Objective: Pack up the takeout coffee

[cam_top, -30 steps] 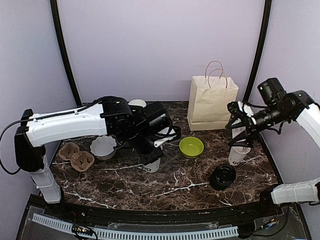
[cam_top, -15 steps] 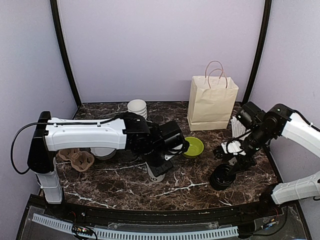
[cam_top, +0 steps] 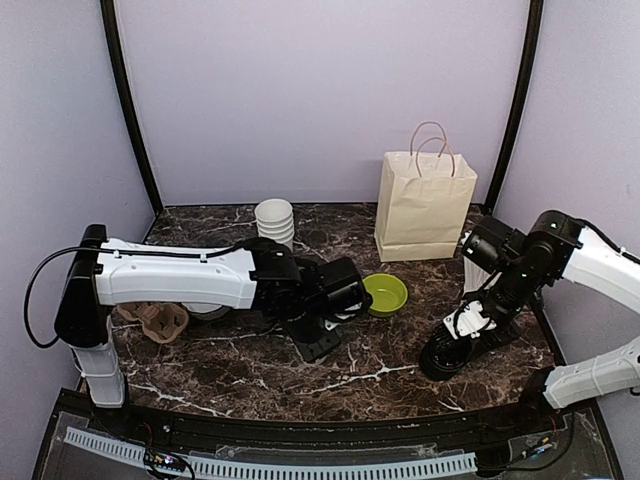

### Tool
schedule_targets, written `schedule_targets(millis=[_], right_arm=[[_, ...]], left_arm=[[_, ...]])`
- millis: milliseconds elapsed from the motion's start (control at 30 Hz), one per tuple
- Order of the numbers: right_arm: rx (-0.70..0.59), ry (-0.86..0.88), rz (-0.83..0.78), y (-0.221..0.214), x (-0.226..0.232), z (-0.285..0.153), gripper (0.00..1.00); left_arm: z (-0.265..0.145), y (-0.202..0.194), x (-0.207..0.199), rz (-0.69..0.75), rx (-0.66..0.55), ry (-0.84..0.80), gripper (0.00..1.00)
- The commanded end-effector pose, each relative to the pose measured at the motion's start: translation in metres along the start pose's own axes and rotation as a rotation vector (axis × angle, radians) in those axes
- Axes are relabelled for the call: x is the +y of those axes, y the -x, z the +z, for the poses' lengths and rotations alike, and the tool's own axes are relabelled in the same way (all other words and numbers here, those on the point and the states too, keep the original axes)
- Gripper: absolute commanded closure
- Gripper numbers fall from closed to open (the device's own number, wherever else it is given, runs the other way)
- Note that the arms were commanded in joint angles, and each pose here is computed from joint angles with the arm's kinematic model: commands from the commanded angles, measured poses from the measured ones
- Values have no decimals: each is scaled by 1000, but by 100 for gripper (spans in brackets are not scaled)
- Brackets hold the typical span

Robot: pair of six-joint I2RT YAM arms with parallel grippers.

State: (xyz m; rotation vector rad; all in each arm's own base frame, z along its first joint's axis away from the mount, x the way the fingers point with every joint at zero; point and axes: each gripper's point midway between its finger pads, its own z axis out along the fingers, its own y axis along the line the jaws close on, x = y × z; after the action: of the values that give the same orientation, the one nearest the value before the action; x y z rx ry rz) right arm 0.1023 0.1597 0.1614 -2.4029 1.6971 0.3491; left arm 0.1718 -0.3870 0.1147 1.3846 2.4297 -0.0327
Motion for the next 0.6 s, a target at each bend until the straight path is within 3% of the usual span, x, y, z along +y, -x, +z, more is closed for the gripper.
schedule_targets(millis=[0,367,567], right_arm=[[87,9,-76,-6,8,2,58],[281,7,-182,-36,9,29,64],[302,-10,-201,-36,1,39,59]], left_arm=[[-19,6,0,-18,-63,-1,67],[-52,26,-7,-45,-265,-78,53],[-51,23,4,-67,-292,-30,47]])
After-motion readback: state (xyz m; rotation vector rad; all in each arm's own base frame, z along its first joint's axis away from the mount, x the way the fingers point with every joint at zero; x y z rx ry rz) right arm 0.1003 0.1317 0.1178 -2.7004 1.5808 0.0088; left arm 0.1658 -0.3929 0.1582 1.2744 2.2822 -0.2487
